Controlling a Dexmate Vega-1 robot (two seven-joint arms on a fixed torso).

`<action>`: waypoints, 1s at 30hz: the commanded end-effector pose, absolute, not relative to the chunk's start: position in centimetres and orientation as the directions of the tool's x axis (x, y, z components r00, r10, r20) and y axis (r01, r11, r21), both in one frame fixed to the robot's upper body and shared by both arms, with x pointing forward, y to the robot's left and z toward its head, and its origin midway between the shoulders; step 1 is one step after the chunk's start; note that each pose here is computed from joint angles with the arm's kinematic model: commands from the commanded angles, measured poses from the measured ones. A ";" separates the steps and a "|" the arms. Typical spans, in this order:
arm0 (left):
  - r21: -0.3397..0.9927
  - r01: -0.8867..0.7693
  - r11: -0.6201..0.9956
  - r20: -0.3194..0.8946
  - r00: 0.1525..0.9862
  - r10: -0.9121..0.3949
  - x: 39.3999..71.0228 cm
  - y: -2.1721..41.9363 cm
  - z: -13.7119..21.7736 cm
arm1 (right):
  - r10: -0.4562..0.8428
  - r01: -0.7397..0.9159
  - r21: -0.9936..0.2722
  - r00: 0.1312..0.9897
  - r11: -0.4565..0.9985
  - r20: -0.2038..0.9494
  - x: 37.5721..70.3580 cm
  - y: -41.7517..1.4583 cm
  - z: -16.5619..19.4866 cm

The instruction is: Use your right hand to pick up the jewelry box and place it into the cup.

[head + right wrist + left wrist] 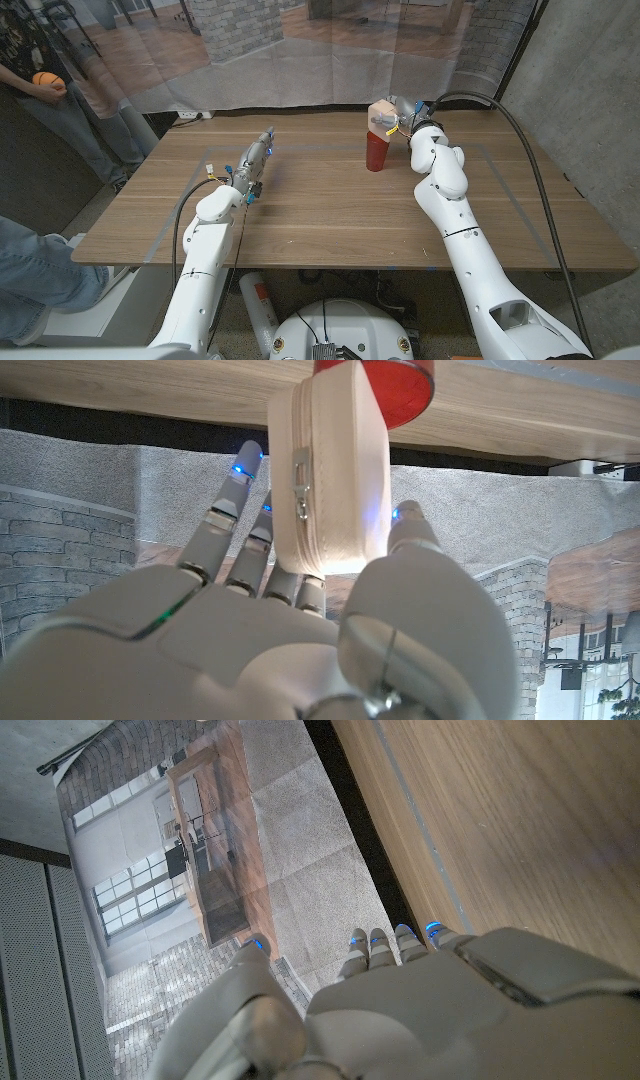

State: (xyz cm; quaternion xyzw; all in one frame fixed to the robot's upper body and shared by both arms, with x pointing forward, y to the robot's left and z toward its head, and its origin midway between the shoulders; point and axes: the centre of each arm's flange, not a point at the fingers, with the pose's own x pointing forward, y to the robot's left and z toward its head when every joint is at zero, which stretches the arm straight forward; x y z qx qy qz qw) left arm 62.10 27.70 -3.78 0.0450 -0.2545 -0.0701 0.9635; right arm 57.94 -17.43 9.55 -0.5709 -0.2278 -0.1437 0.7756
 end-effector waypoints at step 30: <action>0.133 0.119 0.984 0.481 0.861 -0.169 62.7 28.0 -3.1 | 0.062 0.474 -0.819 0.853 0.324 0.518 57.2 -16.9 10.6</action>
